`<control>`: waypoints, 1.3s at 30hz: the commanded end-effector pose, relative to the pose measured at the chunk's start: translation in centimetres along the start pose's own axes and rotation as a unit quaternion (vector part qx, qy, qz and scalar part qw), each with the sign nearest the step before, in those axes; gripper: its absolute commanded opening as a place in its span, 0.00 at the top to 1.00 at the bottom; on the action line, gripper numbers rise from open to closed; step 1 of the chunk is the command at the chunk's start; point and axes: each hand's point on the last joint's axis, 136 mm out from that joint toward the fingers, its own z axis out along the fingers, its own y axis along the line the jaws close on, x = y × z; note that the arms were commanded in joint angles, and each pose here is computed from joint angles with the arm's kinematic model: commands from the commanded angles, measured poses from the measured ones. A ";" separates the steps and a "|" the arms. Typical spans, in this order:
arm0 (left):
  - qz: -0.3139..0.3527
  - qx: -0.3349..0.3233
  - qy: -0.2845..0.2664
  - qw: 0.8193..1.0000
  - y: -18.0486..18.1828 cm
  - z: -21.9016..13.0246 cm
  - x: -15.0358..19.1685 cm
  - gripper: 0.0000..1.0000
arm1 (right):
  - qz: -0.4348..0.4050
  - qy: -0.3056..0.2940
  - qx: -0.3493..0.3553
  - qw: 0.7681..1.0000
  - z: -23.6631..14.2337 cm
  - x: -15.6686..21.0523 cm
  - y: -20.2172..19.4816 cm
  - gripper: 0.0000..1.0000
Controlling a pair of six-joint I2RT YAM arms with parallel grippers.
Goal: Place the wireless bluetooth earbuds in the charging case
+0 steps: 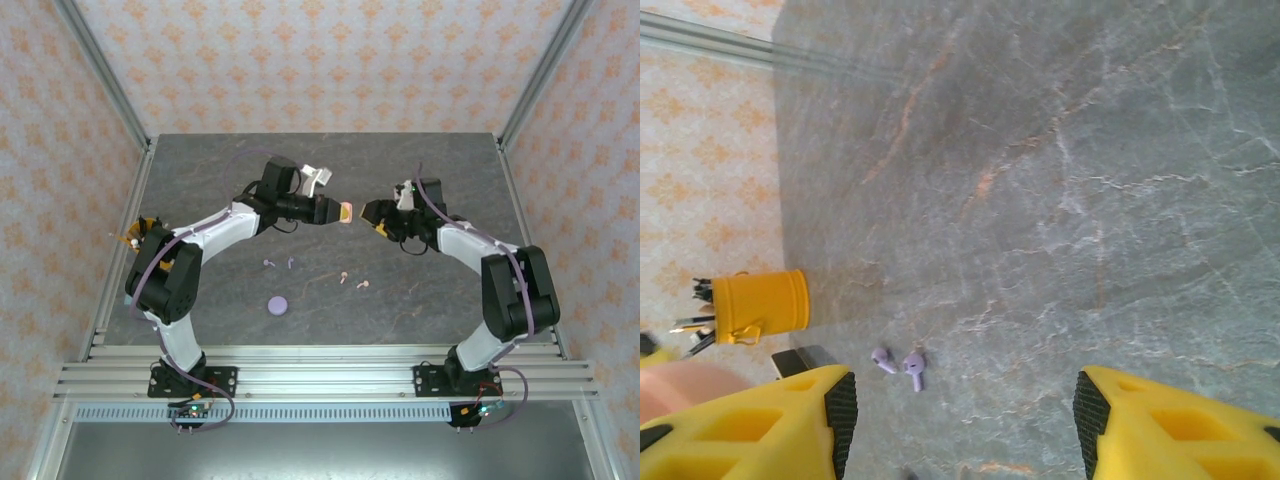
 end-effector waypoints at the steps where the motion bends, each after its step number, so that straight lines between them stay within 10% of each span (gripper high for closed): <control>1: 0.015 0.019 -0.015 1.000 -0.8 -0.9 -1.1 0.91 | -0.032 -0.019 -0.041 0.998 -2.2 -0.3 3.2 0.39; 14: 0.008 0.057 -0.032 0.998 -2.3 -1.1 -2.7 0.91 | -0.072 0.018 -0.133 0.988 -2.4 1.0 7.6 0.63; 39: 0.008 0.069 -0.034 0.997 -3.2 -1.3 -3.2 0.91 | -0.083 0.026 -0.140 0.986 -1.2 0.1 8.9 0.67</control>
